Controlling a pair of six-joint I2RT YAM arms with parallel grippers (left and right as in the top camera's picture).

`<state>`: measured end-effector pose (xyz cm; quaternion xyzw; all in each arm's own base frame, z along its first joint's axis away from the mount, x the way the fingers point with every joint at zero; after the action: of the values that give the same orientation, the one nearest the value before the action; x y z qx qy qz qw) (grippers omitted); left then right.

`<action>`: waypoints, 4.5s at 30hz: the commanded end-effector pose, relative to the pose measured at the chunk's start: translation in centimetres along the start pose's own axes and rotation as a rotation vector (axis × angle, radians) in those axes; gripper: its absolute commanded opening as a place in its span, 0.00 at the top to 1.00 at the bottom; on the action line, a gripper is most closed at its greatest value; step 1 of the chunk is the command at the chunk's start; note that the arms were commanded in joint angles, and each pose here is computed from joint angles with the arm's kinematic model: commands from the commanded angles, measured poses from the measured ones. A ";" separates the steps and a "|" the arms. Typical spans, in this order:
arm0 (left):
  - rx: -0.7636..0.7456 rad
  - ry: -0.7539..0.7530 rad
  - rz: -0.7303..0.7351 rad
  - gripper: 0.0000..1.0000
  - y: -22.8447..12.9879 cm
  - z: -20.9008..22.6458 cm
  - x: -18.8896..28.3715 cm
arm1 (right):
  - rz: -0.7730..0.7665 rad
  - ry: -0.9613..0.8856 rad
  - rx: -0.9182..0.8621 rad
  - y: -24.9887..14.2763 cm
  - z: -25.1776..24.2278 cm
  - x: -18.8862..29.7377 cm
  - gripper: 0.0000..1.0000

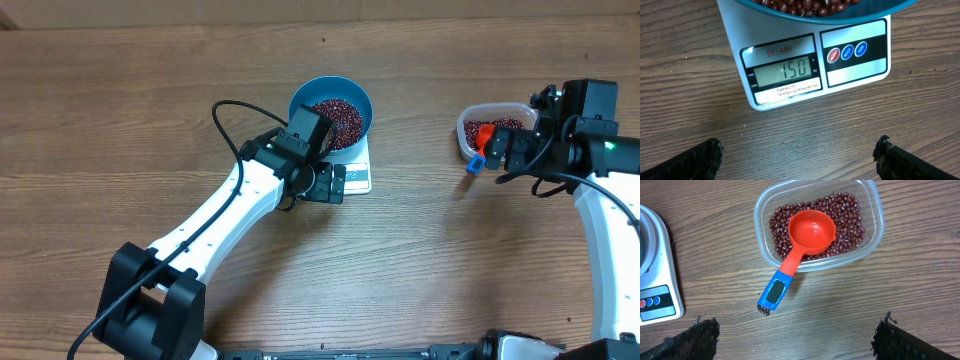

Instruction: Scoop item into bowl and weigh 150g on scale

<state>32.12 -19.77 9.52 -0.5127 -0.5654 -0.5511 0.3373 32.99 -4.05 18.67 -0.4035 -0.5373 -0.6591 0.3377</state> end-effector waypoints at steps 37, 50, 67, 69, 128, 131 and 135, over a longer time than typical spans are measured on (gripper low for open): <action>-0.304 0.026 -0.664 0.00 5.5 -0.4 19.1 | -0.040 0.006 0.006 1.0 0.1 1.0 0.00; -0.132 0.063 -0.881 0.00 2.9 7.5 24.0 | -0.040 0.006 0.006 1.0 0.1 1.0 0.00; -0.077 0.114 -1.154 0.01 -4.3 13.6 21.7 | -0.040 0.006 0.006 1.0 0.1 1.0 0.00; -0.062 0.137 -1.165 0.01 -5.0 14.2 21.3 | -0.040 0.006 0.006 1.0 0.1 1.0 0.00; -0.054 0.243 -1.225 0.00 -9.0 16.6 12.3 | -0.040 0.006 0.006 1.0 0.1 1.0 0.00; -0.054 0.243 -1.225 0.00 -9.0 16.6 12.3 | -0.040 0.006 0.006 1.0 0.1 1.0 0.00; -0.054 0.243 -1.225 0.00 -9.0 16.6 12.3 | -0.040 0.006 0.006 1.0 0.1 1.0 0.00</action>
<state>23.61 -0.18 16.00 -0.0431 -0.7031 -0.7098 0.0052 33.00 -4.05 18.69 -0.4034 -0.5374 -0.6592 0.3376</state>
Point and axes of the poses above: each gripper's point midway between its finger pads, its own x axis back along the fingers, its own z axis along the line the jaws close on, y = z × x, the point moved 1 cm from there along x, back along the fingers, and after that the axes turned 1 degree about -x, right-handed, at the moved point
